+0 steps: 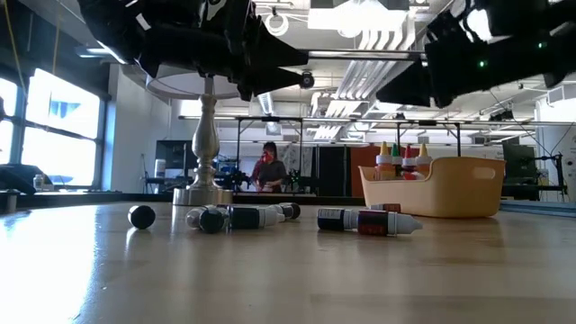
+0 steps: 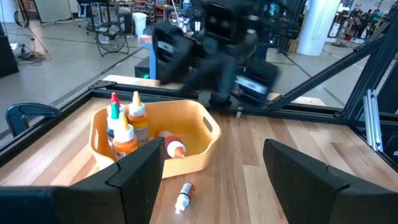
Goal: Pick & Place food coloring
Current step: Put the large orange food coloring bottle into the yellow bin
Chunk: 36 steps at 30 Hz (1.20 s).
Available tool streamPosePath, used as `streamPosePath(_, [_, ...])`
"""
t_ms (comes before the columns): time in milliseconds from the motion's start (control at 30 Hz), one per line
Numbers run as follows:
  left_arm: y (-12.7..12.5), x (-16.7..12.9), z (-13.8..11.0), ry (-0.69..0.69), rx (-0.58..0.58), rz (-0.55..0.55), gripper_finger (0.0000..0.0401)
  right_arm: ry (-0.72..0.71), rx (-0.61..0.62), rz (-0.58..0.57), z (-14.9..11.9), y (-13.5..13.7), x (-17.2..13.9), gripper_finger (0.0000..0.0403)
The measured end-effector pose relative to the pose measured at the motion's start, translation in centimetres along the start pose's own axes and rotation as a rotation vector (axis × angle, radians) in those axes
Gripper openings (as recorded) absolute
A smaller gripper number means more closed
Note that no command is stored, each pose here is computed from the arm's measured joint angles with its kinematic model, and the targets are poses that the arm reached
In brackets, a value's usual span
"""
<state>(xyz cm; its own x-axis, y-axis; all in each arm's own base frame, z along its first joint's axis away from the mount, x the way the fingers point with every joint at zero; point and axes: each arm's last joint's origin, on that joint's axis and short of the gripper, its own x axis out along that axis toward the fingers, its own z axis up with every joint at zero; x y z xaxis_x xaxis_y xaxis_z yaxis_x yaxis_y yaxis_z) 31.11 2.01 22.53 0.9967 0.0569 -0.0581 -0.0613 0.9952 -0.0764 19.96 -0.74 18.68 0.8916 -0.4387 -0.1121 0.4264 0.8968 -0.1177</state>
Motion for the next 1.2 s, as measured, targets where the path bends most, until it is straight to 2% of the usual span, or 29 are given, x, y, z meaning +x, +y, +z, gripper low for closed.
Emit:
streamPosePath(133, [0.0, 0.0, 0.0, 0.000, 0.000, 0.000, 0.0269, 0.244, -0.088, 0.121, 0.9, 1.4, 0.5, 0.0125])
streamPosePath(267, [0.0, 0.0, 0.0, 0.000, -0.008, -0.002, 0.0269, 0.480, -0.159, 0.098, 2.1, 1.4, 0.3, 0.0150])
streamPosePath(400, [0.0, 0.0, 0.0, 0.000, -0.008, -0.008, 0.0269, 0.597, -0.247, 0.050, 4.1, 0.6, 0.2, 0.0178])
streamPosePath(600, [0.0, 0.0, 0.0, 0.000, -0.008, -0.008, 0.0269, 0.751, -0.197, 0.075, 5.9, -1.8, 0.3, 0.0194])
streamPosePath(767, [0.0, 0.0, 0.0, 0.001, -0.008, -0.009, 0.0269, 0.799, -0.176, 0.176, 5.5, -3.4, 1.0, 0.0184])
streamPosePath(933, [0.0, 0.0, -0.1, 0.016, -0.008, -0.004, 0.0269, 0.868, -0.232, 0.274, 4.1, -3.9, 2.5, 0.0175])
streamPosePath(1200, [0.2, 0.0, -0.5, 0.047, -0.005, 0.069, 0.0269, 1.116, -0.327, 0.347, 0.2, -4.7, 5.1, 0.0174])
